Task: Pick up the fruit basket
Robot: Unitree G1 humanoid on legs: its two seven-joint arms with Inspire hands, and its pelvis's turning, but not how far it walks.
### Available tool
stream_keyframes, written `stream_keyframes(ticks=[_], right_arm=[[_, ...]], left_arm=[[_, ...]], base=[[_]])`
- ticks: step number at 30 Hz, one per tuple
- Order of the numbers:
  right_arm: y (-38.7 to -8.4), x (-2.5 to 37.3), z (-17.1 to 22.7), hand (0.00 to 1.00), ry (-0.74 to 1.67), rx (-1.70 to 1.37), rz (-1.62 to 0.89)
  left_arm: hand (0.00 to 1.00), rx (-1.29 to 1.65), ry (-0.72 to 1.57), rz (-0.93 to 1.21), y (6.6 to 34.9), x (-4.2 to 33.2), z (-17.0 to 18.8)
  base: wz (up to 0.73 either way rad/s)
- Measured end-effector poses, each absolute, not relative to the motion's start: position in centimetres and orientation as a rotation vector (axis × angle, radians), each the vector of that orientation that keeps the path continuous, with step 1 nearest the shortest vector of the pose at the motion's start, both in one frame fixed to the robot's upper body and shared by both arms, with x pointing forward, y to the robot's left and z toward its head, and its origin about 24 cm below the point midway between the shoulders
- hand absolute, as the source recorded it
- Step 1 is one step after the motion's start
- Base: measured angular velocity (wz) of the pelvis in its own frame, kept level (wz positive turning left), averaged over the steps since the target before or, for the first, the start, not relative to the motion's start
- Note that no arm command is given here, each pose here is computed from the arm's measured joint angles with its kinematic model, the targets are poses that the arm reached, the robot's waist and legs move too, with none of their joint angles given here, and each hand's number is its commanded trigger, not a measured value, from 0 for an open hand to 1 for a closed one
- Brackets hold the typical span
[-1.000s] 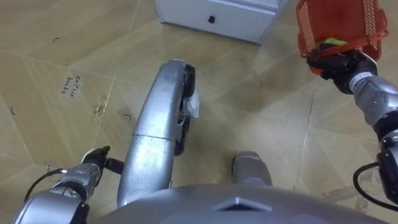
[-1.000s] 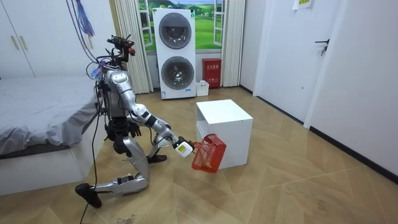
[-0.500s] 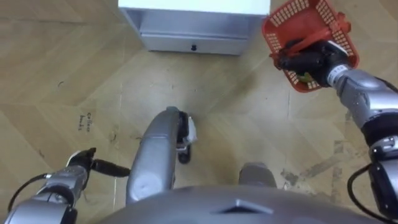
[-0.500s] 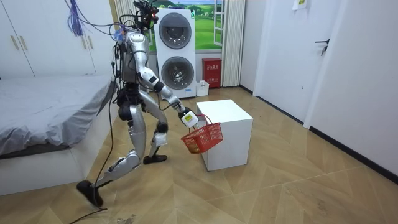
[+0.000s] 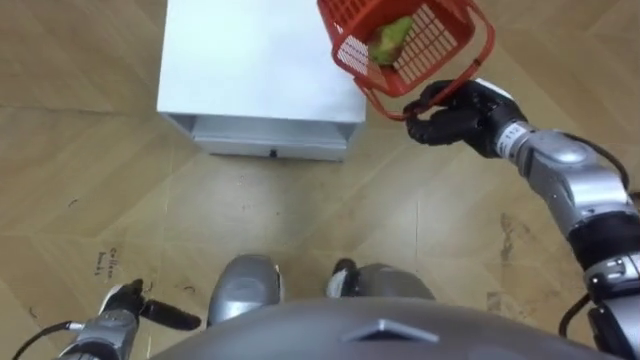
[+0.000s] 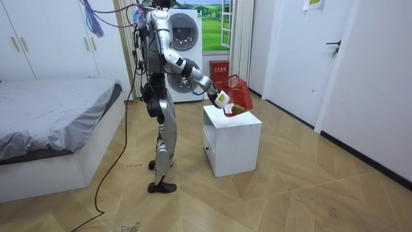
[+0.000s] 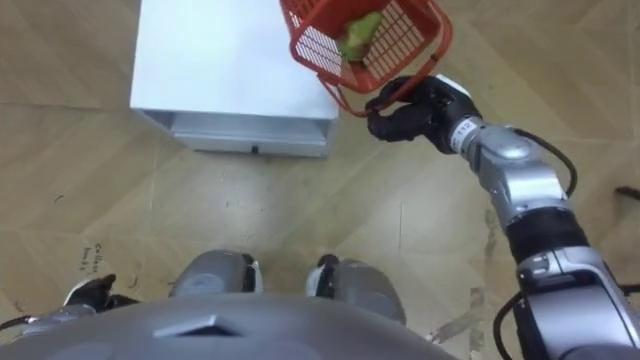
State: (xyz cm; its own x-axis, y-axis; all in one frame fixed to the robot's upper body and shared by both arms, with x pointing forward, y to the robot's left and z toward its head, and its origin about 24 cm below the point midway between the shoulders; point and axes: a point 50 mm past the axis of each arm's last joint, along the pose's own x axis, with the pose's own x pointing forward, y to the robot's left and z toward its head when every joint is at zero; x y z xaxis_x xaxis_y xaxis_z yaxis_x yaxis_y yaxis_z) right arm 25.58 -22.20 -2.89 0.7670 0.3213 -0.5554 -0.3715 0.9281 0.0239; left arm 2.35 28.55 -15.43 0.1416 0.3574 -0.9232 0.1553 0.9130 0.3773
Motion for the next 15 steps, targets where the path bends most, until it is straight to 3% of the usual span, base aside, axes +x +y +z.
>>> stream_keyframes(ticks=[5,7,15], right_arm=[[-21.6,25.3,-2.8,1.00,0.565,-0.072,0.393],[-22.4,25.0,-2.8,1.00,0.555,-0.058,0.365],[-20.7,25.7,-1.3,1.00,0.468,-0.032,0.438]], left_arm=[[0.00,0.426,1.450,0.113,28.2,1.9,-15.5],[0.00,0.434,1.386,0.072,27.3,3.7,-15.5],[0.00,0.399,1.352,0.088,27.2,4.6,-15.4]], base=[[0.51],[0.75],[-0.09]])
